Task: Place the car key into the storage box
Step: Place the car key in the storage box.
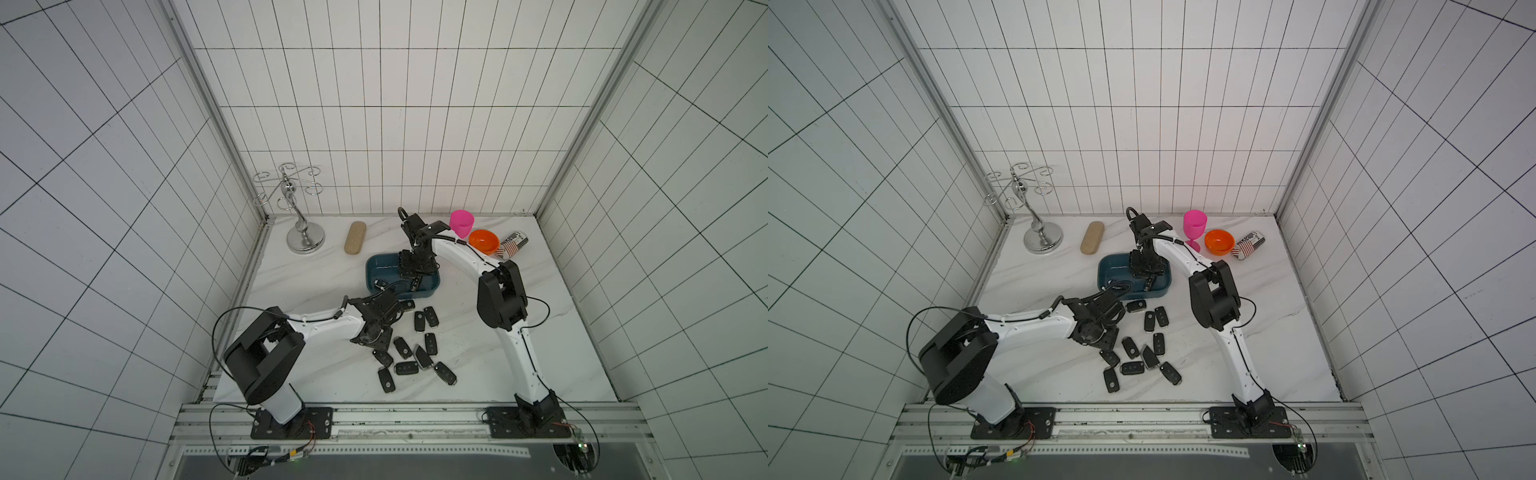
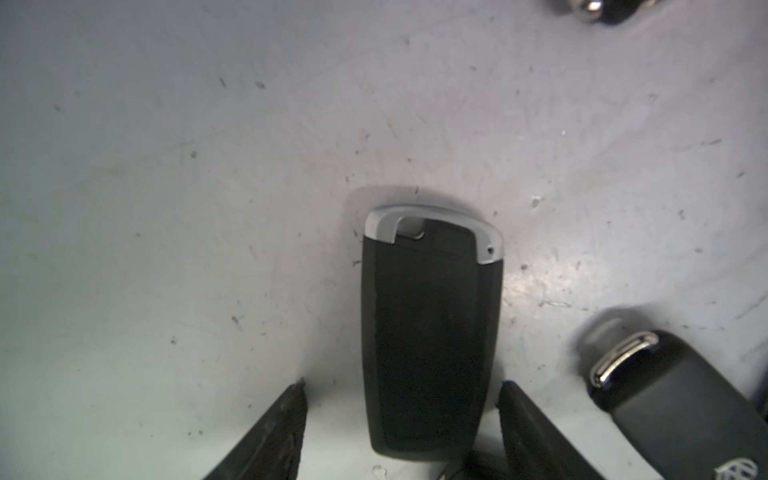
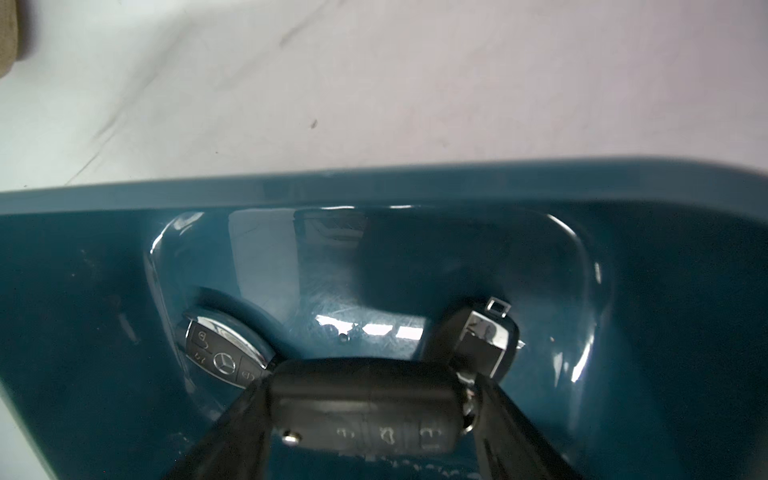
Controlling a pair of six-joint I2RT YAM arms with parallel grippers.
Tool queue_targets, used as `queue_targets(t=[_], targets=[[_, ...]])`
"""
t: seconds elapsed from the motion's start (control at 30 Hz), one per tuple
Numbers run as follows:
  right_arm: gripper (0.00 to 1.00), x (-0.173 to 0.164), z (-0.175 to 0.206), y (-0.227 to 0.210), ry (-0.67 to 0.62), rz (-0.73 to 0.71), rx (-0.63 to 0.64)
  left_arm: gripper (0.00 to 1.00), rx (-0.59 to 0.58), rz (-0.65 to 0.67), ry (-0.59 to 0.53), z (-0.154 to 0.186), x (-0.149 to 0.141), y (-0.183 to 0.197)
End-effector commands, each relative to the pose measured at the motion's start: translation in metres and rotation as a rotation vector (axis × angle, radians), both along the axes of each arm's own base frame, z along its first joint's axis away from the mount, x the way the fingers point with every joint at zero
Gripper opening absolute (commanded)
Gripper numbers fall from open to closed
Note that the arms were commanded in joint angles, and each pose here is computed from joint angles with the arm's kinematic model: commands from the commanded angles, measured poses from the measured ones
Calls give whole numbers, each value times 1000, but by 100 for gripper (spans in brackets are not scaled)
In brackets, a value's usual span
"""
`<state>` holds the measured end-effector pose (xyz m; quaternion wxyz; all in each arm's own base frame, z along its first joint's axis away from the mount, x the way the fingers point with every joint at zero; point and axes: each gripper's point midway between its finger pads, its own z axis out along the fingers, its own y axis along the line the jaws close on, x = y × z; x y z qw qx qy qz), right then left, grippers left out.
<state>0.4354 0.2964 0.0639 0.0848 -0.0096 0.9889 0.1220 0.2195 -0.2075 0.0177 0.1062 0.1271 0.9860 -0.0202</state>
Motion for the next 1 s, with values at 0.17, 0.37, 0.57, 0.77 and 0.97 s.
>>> queue_targets(t=[0.17, 0.37, 0.57, 0.77, 0.97], targets=[[71, -8, -15, 1, 53, 31, -32, 62, 17, 8, -30, -4, 11, -7], [76, -11, -16, 1, 66, 48, -37, 36, 14, 1, -24, -7, 11, -9], [79, -16, -19, 6, 86, 79, -42, 31, 3, 2, -25, -2, 10, -10], [83, -18, -17, 14, 85, 97, -40, 32, -11, 20, -94, 26, 15, -3], [83, -19, -15, 17, 70, 119, -60, 33, -109, 78, -185, 82, 26, 10]])
